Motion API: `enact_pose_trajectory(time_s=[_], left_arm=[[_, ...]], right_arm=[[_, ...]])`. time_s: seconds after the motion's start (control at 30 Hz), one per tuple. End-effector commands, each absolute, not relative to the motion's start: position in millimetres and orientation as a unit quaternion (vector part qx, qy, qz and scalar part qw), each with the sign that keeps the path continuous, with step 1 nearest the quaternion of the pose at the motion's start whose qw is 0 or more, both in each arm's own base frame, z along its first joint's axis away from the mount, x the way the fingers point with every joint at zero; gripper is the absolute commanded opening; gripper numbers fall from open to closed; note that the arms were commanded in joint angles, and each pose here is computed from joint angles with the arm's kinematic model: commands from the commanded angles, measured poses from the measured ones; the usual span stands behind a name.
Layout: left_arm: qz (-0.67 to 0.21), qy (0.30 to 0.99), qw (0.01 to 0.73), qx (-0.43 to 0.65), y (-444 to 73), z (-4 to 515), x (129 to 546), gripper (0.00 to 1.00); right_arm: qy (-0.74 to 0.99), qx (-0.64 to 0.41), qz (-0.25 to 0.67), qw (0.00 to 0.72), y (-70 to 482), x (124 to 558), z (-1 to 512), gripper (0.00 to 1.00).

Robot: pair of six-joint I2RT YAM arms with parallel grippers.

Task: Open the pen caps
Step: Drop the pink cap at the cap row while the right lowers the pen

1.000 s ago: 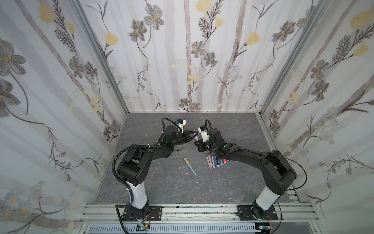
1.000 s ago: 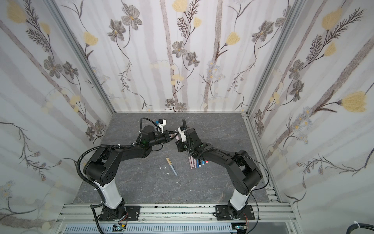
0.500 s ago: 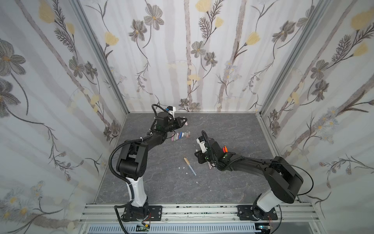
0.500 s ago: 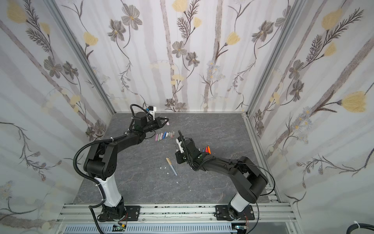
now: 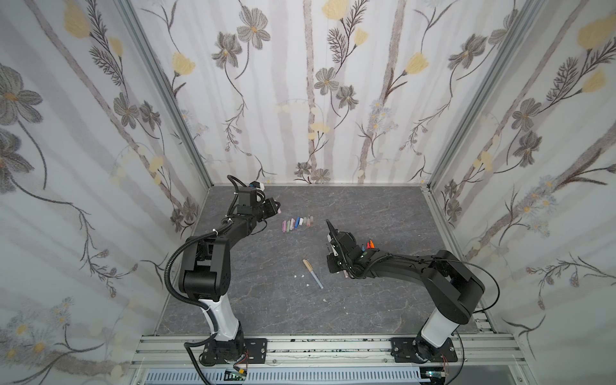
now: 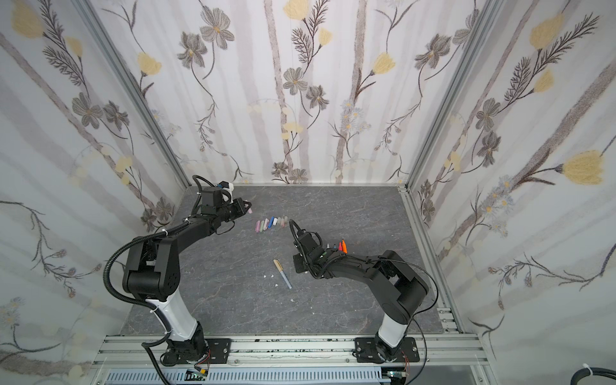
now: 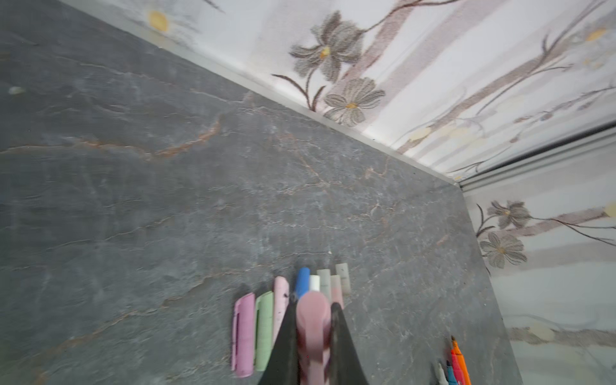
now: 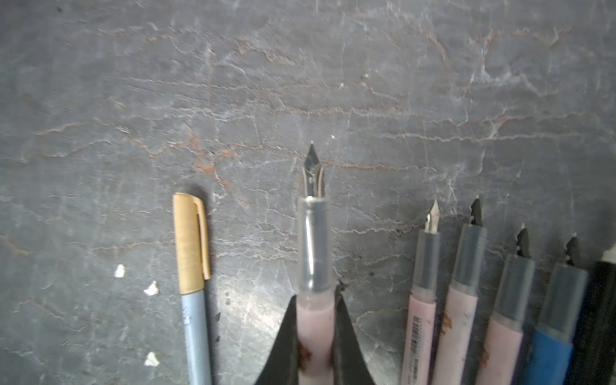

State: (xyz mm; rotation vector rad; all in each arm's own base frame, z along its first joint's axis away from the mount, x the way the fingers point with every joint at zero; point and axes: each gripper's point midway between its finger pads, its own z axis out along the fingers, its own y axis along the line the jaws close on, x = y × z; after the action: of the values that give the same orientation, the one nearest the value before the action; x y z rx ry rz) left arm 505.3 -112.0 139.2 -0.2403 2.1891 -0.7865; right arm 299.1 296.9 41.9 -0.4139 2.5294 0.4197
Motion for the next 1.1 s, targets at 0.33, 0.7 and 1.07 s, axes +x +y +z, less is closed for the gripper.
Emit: enact_pose_trajectory(time_s=[0.33,0.7,1.07], left_arm=[[-0.283,0.891,0.332,-0.121,-96.7,80.2,519.2,0.00],[-0.294,0.894,0.315,-0.118,-101.7,67.0,520.6,0.00],[-0.311,0.895,0.297,-0.119,-107.6,46.1,515.7,0.08]], right_arm=[[0.960,-0.123,0.071,0.240,274.9,305.0,16.1,0.14],[0.960,-0.135,0.053,0.240,276.9,294.7,19.3,0.20],[0.939,-0.126,0.073,0.310,280.4,308.2,76.5,0.34]])
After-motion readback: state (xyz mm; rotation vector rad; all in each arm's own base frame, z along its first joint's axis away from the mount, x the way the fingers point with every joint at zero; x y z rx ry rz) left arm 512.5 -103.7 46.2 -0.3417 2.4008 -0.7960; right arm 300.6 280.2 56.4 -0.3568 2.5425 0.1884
